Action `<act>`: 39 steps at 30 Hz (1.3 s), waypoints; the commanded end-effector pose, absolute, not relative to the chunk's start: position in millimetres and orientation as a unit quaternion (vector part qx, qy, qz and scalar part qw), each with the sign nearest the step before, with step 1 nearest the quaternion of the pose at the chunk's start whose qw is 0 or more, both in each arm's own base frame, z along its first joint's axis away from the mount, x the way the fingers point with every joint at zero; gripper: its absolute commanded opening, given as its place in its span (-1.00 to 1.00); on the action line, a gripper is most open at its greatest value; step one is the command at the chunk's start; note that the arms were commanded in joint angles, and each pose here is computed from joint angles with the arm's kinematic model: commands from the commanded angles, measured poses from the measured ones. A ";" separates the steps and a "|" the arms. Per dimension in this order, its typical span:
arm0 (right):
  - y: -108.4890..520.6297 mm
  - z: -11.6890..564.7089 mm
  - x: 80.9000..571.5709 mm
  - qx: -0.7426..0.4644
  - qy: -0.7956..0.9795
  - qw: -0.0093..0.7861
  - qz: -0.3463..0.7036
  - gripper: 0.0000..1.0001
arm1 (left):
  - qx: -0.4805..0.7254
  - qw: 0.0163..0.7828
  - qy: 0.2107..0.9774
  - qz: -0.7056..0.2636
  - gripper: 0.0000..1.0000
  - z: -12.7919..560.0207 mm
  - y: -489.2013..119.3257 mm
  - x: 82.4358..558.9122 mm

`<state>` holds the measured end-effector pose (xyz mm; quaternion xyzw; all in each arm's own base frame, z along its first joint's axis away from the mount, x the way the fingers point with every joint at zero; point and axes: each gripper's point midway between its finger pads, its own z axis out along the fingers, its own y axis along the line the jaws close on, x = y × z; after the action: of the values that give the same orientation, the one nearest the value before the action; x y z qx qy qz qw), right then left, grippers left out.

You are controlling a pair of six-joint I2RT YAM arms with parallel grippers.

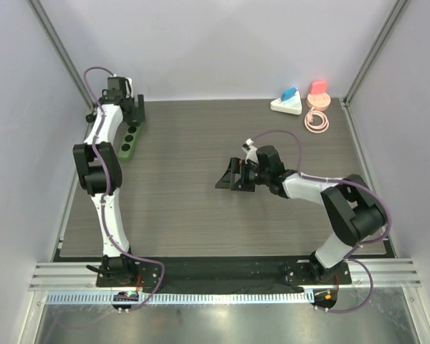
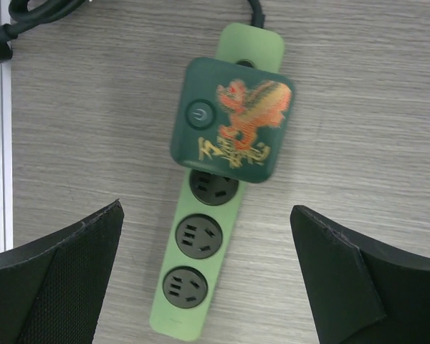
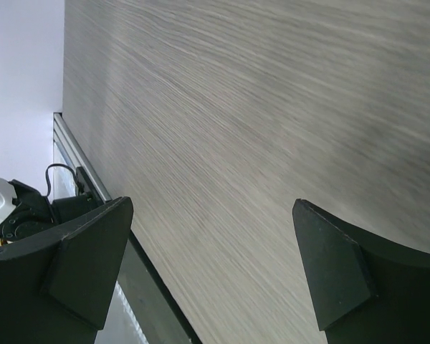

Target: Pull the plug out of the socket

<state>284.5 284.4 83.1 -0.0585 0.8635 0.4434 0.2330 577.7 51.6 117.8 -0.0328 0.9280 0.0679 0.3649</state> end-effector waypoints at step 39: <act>573.6 138.4 460.2 -0.072 0.723 0.351 0.591 0.86 | -0.001 0.398 0.917 -0.028 -0.07 86.2 3.1 630.1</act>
<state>456.7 547.4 99.9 -0.0579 0.7545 0.5722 0.3162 620.1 25.7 88.6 -0.0278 0.9213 -0.0057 0.3878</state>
